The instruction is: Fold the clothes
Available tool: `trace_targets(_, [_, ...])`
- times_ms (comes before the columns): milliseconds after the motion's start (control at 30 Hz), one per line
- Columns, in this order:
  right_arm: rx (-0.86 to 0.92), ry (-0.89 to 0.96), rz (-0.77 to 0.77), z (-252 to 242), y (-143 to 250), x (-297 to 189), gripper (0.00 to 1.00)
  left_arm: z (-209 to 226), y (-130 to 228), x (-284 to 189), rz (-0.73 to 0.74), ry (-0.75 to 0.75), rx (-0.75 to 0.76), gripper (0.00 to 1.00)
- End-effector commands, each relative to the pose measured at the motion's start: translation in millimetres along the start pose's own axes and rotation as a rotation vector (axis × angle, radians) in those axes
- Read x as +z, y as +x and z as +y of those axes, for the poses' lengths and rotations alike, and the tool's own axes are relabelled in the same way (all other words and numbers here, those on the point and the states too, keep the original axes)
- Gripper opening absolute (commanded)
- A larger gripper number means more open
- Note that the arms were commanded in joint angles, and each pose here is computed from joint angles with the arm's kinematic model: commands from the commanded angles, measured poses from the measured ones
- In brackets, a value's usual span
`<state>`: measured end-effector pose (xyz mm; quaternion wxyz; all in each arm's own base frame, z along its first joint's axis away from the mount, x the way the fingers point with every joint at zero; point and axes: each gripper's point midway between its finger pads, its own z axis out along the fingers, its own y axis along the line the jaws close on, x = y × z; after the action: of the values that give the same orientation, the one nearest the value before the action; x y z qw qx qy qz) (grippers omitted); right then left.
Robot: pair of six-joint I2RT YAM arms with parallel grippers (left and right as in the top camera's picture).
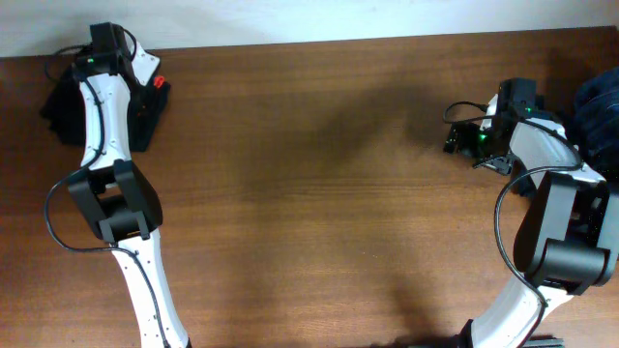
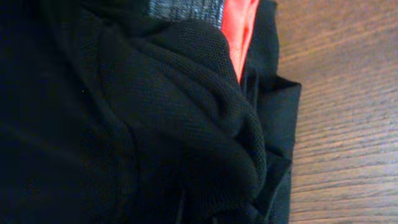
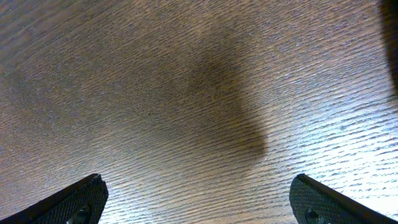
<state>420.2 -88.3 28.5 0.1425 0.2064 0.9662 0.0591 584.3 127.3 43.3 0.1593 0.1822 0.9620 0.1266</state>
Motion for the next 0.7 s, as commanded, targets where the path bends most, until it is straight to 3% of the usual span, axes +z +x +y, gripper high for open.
trace_targets(0, [-0.005,0.009,0.011,-1,3,5,0.99,-19,12,11,0.043,0.064,-0.005,0.00])
trace_targets(67, [-0.005,0.009,0.011,-1,3,5,0.99,-20,14,11,0.054,0.071,-0.003,0.02])
trace_targets(200, [-0.005,0.009,0.011,-1,3,5,0.99,-22,16,10,0.062,0.077,0.005,0.20])
trace_targets(300, [-0.005,0.009,0.011,-1,3,5,0.98,-15,4,-7,0.024,0.055,0.005,0.69])
trace_targets(367, [-0.005,0.009,0.011,-1,3,5,0.99,-8,-11,-29,-0.026,0.027,0.007,0.84])
trace_targets(400, [-0.005,0.009,0.011,-1,3,5,0.99,-2,-20,-43,-0.058,0.008,0.005,0.87])
trace_targets(433, [-0.005,0.009,0.011,-1,3,5,0.99,2,-27,-55,-0.087,-0.009,0.004,0.98])
trace_targets(533, [-0.005,0.009,0.011,-1,3,5,0.99,16,-46,-93,-0.172,-0.054,-0.004,0.99])
trace_targets(667, [-0.005,0.009,0.011,-1,3,5,0.99,36,-56,-119,-0.249,-0.092,-0.146,0.99])
